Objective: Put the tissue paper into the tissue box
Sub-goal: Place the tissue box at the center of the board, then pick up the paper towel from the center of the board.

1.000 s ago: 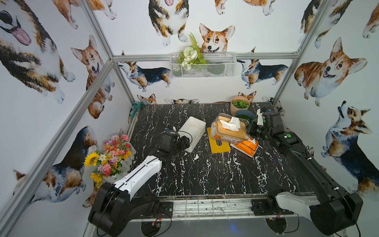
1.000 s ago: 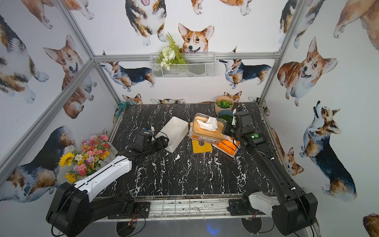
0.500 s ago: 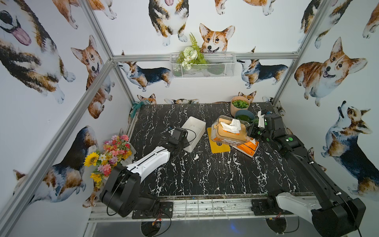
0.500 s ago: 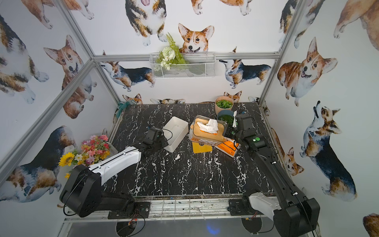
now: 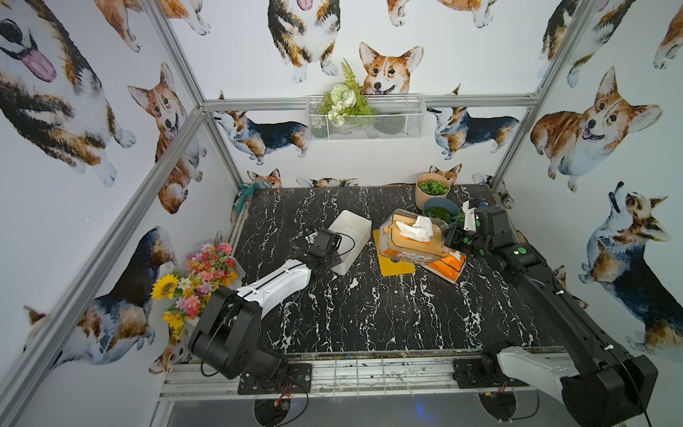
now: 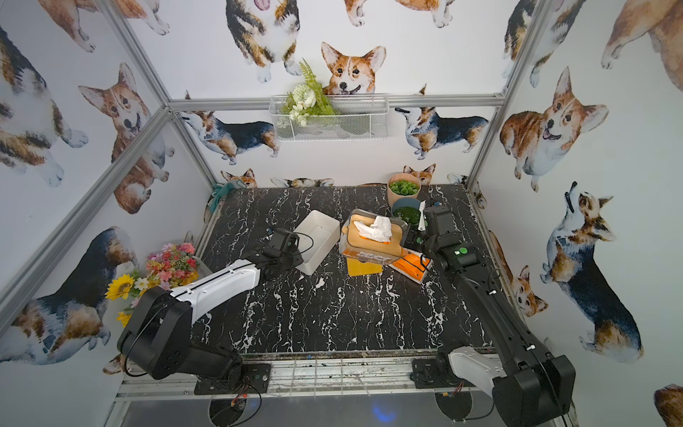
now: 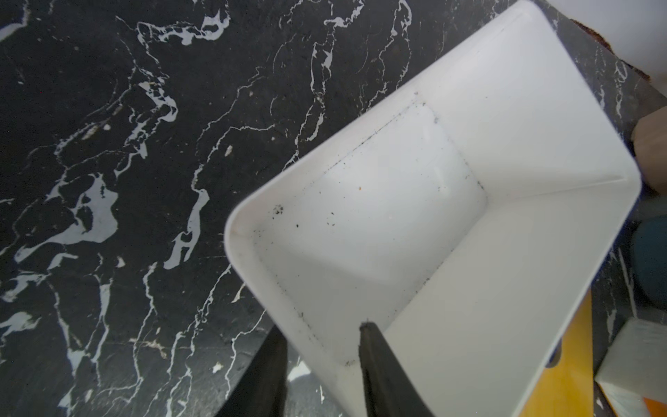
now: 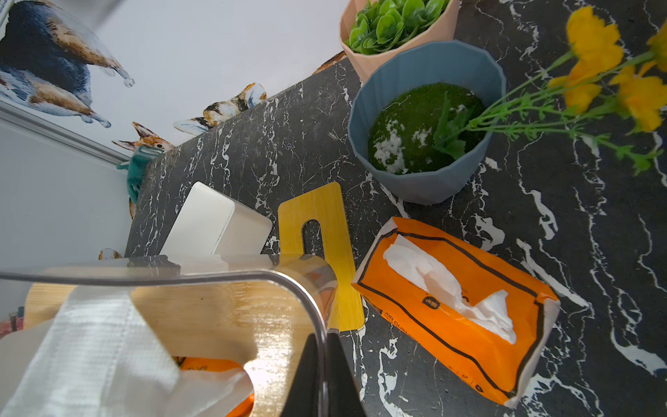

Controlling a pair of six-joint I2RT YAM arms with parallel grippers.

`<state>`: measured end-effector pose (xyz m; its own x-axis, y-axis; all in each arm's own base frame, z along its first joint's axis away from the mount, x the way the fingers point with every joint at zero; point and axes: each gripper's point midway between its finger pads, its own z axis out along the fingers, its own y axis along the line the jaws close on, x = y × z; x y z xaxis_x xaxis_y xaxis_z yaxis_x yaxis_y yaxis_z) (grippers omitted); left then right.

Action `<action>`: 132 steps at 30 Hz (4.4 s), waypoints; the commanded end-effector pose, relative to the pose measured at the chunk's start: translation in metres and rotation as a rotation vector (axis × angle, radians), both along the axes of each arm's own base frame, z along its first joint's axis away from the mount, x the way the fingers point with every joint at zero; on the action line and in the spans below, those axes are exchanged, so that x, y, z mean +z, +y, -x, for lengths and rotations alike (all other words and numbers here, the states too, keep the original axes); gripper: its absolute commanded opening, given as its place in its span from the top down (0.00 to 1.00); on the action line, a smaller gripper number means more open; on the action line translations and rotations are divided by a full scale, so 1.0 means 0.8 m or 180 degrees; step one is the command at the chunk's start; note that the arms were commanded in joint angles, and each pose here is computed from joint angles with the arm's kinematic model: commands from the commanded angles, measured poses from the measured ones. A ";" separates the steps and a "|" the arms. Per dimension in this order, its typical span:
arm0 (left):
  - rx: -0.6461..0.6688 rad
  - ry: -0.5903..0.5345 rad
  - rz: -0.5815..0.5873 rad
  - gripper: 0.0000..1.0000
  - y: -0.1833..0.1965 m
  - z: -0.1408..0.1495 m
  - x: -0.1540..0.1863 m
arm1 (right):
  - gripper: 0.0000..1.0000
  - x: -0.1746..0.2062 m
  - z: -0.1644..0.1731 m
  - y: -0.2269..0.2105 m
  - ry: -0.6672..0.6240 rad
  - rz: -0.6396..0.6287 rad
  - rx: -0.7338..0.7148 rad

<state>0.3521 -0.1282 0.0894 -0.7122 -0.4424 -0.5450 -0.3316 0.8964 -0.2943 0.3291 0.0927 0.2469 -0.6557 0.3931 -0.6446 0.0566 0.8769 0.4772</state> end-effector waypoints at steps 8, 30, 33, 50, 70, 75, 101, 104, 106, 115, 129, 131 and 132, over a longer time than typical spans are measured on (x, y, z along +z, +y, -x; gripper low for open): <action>-0.0155 -0.0096 -0.0334 0.94 0.022 0.016 0.023 | 1.00 0.041 -0.022 0.007 -0.0352 -0.0140 0.0008; -0.1110 -0.0730 0.0044 1.00 0.023 0.127 0.086 | 1.00 0.036 -0.196 0.205 -0.0169 0.0214 0.0797; -0.1153 -0.0561 0.0067 1.00 0.018 0.129 0.074 | 1.00 0.011 -0.224 0.228 -0.0002 0.0240 0.0825; -0.1364 -0.0165 0.0119 1.00 -0.009 0.117 0.032 | 1.00 -0.127 -0.287 0.238 0.0458 0.0629 0.0750; -0.1451 0.0088 0.0040 0.99 -0.021 0.113 0.003 | 0.81 -0.150 -0.290 0.231 0.0558 0.0694 0.0768; -0.1453 0.0096 0.0013 0.88 -0.020 0.113 0.001 | 0.68 -0.114 -0.290 0.229 0.0427 0.0641 0.0776; -0.1899 -0.0685 -0.0463 0.00 -0.010 0.104 0.095 | 0.26 0.003 -0.027 0.072 -0.0123 0.0369 0.0350; -0.1956 -0.0729 -0.0604 0.00 -0.006 0.103 0.097 | 0.25 -0.020 0.002 0.037 -0.0031 0.0394 0.0147; -0.1938 -0.0768 -0.0630 0.00 -0.003 0.102 0.098 | 0.23 -0.030 0.020 0.010 0.0002 0.0425 0.0005; -0.1993 -0.0977 -0.0484 0.00 -0.008 0.113 0.089 | 0.22 -0.087 0.027 -0.027 0.0280 0.0818 -0.0050; -0.1579 -0.1624 -0.0433 0.00 0.026 0.135 0.128 | 0.27 -0.134 -0.025 -0.021 0.0474 0.1376 0.0367; -0.1529 -0.1729 -0.0389 0.00 0.029 0.138 0.133 | 0.28 -0.135 -0.028 -0.021 0.0460 0.1413 0.0434; -0.1529 -0.1751 -0.0376 0.00 0.028 0.139 0.134 | 0.29 -0.136 -0.030 -0.022 0.0455 0.1443 0.0447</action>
<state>0.2383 -0.1097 0.1886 -0.4596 -0.0259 -0.8877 0.2977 0.9373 -0.1815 0.3407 0.0765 0.1296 -0.8094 0.0506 -0.5851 0.0018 0.9965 0.0838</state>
